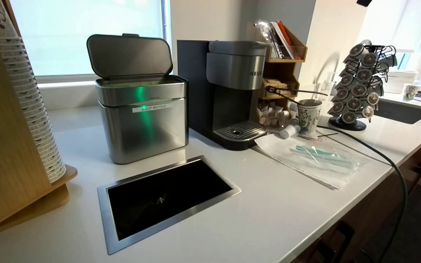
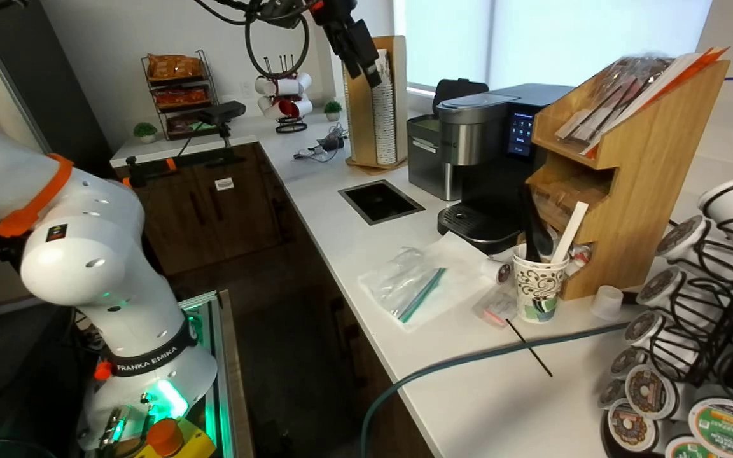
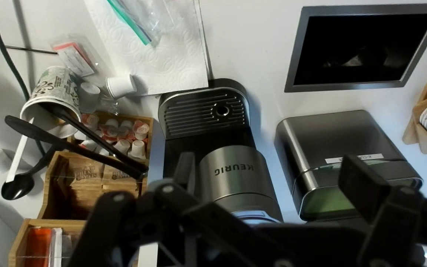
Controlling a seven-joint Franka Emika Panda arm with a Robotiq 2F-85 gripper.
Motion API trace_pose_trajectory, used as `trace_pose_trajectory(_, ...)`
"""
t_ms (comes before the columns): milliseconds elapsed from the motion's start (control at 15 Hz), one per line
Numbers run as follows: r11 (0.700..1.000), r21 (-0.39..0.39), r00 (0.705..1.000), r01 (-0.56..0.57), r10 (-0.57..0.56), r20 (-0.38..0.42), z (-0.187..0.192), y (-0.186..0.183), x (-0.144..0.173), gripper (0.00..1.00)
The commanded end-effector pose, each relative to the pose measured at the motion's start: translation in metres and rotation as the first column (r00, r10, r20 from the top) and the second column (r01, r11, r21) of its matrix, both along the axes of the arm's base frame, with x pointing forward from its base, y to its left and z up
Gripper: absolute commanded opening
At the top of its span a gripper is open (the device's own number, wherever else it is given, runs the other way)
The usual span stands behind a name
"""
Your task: Close the silver bin.
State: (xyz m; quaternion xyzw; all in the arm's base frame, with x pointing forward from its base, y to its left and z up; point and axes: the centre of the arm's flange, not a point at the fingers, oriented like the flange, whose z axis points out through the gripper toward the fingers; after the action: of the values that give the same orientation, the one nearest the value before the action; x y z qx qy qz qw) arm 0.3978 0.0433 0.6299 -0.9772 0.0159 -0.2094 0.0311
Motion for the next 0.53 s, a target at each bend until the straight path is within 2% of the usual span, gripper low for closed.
trace_pose_trajectory(0,0.999,-0.039,0.998,-0.025,0.028,0.062,0.000,0.015,0.011,1.00)
trace_pose_trajectory(200,0.983,-0.127,0.978,-0.133,0.151,0.147,0.010,0.041,0.034,1.00)
trace_pose_trajectory(333,0.958,-0.194,0.949,-0.214,0.250,0.192,0.018,0.064,0.055,1.00)
trace_pose_trajectory(467,0.950,-0.252,0.937,-0.185,0.248,0.247,0.031,0.083,0.074,1.00)
